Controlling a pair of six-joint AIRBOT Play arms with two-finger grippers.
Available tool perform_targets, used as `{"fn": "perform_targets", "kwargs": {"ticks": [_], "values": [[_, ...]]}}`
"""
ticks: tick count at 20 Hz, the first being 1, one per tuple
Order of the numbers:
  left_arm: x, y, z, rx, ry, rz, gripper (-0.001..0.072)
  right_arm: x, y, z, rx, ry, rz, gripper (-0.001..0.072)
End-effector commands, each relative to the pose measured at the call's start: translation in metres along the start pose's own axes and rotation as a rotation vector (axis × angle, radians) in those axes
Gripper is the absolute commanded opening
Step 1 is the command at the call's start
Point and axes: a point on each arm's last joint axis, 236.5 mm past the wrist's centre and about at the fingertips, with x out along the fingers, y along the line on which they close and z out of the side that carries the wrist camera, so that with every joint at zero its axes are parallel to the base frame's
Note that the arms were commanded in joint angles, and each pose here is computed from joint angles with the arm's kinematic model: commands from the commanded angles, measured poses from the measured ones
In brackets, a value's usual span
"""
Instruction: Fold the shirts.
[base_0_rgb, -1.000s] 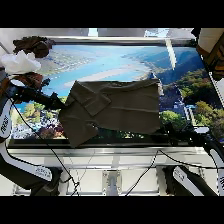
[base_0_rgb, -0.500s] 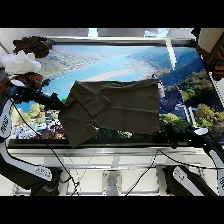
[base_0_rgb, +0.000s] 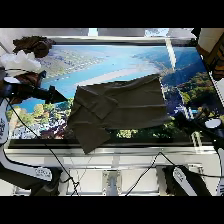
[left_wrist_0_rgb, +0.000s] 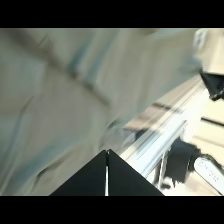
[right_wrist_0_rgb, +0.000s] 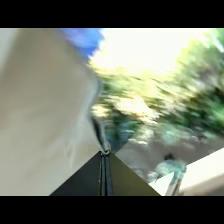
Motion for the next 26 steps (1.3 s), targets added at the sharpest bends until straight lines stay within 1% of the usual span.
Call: {"fn": "perform_targets", "kwargs": {"ticks": [1,3,4,5,7,8,9,10,15,21,26], "values": [[-0.021,-0.046,0.005,0.117,-0.084,-0.024,0.001,-0.052,0.045,0.035,-0.119,-0.13,0.078,0.0023],[-0.03,-0.062,-0.005,0.153,-0.077,-0.005,0.001,-0.066,0.054,0.042,-0.137,-0.169,0.094,0.0023],[-0.03,-0.056,-0.019,0.12,-0.024,0.035,0.001,-0.065,0.055,0.036,-0.138,-0.146,0.096,0.0023],[-0.03,-0.038,-0.037,0.063,0.06,0.117,0.001,-0.063,0.053,0.029,-0.142,-0.111,0.09,0.0023],[-0.044,0.022,-0.074,-0.024,0.23,0.409,0.0025,-0.062,0.049,0.017,-0.174,-0.062,0.077,0.0023],[-0.051,0.04,-0.081,-0.059,0.262,0.519,0.0111,-0.062,0.048,0.016,-0.177,-0.054,0.074,0.0023],[-0.053,0.045,-0.084,-0.065,0.28,0.566,0.0319,-0.062,0.048,0.016,-0.177,-0.055,0.074,0.0023],[-0.051,0.046,-0.084,-0.056,0.291,0.576,0.0416,-0.062,0.048,0.016,-0.177,-0.057,0.073,0.0023],[-0.015,0.065,-0.077,-0.083,0.335,0.614,0.0417,-0.062,0.048,0.016,-0.199,-0.057,0.073,0.0023],[0.042,0.087,-0.102,-0.126,0.548,0.575,0.0417,-0.062,0.048,0.016,-0.199,-0.055,0.073,0.0023],[0.057,0.095,-0.108,-0.135,0.595,0.567,0.0416,-0.062,0.048,0.016,-0.199,-0.056,0.073,0.0023]]}}
